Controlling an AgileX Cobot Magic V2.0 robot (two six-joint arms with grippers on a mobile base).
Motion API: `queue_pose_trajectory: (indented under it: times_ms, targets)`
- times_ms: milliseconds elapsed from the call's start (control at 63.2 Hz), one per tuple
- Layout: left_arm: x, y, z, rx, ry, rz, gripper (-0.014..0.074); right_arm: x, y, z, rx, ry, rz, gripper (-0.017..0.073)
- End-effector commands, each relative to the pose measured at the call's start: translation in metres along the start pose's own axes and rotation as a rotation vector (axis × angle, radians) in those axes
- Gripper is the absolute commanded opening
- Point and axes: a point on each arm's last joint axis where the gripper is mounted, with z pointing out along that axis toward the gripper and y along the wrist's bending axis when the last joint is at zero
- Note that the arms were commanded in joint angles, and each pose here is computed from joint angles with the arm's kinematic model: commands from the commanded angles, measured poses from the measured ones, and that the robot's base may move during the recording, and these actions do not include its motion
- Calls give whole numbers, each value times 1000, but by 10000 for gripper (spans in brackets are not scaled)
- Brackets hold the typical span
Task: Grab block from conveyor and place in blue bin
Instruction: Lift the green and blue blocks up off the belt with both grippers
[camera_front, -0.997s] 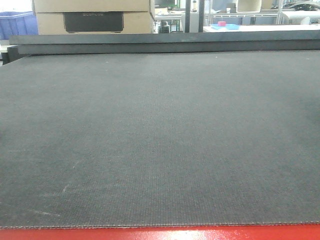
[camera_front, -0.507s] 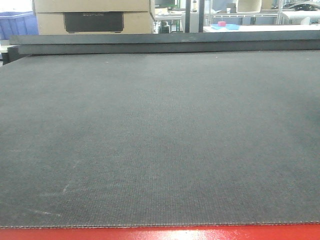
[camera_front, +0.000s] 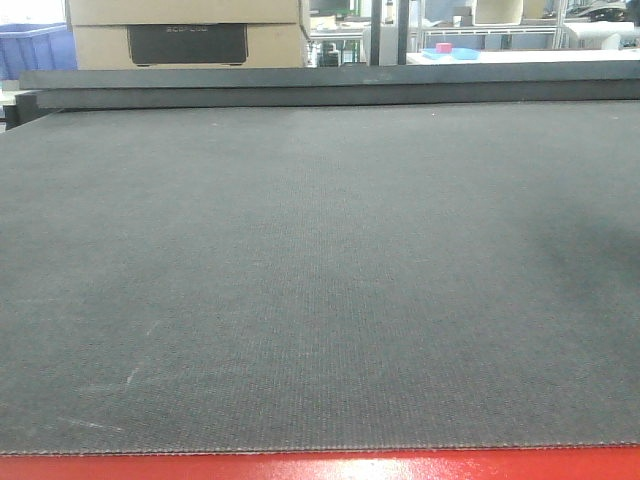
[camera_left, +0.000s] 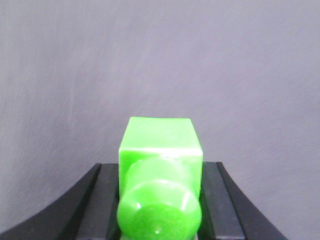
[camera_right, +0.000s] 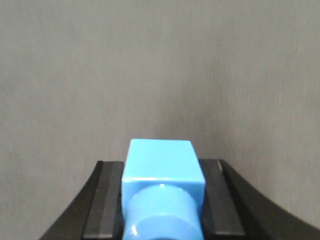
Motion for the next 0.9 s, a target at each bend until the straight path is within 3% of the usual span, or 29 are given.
queue_pose_trajectory:
  times_ms: [0,269,427,681,887]
  targets:
    - [6,-3,-25,31,-122,-27,-111,6,0,-11,14,-139,-15,-162]
    - [29,-3,-90,50,-464,-50,-111,37,-2,-42,40,-368,-19,-162]
    - [39,-2,-124,36,-594,-19,-111,51,-2,-62,63,-476,-59,-162]
    - [50,-1,-155,38,-722,-16,-111,52,1,-87,63,-611,-67,-162]
    - [59,-1,-159,39,-676,-14,-111,61,2,-107,93,-688,-127,-162]
